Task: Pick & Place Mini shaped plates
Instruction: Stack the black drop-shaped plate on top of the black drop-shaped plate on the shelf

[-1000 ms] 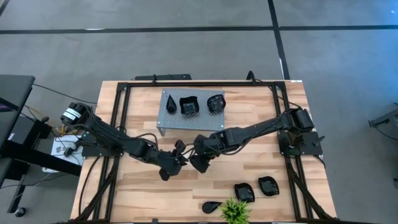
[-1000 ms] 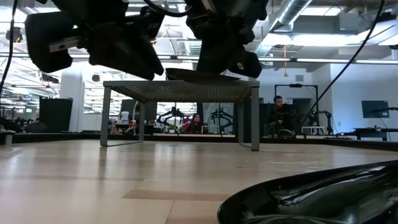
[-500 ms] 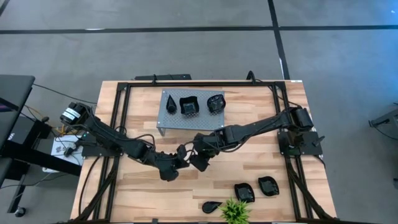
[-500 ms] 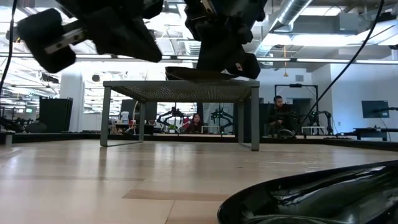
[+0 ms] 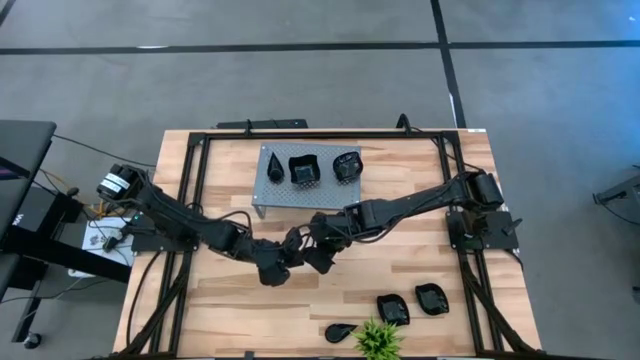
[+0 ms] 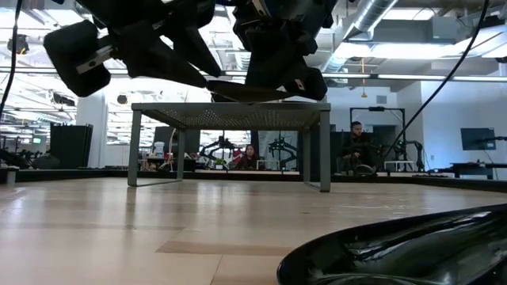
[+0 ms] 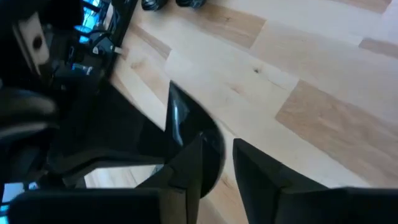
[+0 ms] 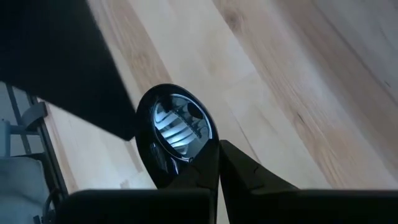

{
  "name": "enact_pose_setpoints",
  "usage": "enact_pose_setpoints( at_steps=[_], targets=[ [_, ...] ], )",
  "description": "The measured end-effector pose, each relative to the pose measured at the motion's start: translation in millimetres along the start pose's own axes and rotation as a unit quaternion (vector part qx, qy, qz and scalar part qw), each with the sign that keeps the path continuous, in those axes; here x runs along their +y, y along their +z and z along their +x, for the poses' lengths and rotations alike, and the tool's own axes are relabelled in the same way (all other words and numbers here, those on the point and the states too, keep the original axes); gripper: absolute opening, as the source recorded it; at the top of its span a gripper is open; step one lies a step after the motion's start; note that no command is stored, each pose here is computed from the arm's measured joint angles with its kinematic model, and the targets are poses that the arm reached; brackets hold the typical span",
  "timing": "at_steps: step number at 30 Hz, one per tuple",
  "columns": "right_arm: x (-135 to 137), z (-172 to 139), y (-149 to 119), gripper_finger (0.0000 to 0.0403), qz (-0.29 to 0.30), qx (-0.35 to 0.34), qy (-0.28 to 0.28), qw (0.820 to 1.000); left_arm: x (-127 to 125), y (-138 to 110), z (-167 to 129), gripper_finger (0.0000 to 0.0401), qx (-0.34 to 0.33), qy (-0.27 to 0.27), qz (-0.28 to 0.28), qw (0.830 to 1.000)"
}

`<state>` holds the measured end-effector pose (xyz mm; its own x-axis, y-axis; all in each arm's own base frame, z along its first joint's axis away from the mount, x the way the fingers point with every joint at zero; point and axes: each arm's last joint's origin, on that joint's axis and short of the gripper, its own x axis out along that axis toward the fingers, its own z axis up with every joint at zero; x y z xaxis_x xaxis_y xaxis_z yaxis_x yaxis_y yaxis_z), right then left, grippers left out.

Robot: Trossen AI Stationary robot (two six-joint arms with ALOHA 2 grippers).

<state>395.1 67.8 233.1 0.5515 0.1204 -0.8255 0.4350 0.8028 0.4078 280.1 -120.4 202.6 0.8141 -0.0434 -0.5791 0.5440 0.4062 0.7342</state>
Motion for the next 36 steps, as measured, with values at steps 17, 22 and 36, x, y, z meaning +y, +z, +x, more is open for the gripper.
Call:
enact_pose_setpoints(
  at_steps=[17, 22, 36],
  targets=[
    [-3.9, -0.5, 6.5, 0.0033, -0.015, -0.01, 0.003, 1.0, 0.9, -1.9, 0.9, 0.0008, -0.007, -0.01, -0.003, 1.0],
    [-4.2, -0.7, 9.5, 0.0055, -0.038, -0.014, 0.014, 0.999, 0.8, -1.9, 0.9, 0.0008, -0.008, -0.011, -0.002, 1.0],
    [-8.2, -23.3, 35.8, 0.0088, -0.059, -0.001, 0.02, 0.998, -0.5, -0.7, 0.7, 0.0008, -0.024, -0.031, -0.057, 0.998]
  ],
)
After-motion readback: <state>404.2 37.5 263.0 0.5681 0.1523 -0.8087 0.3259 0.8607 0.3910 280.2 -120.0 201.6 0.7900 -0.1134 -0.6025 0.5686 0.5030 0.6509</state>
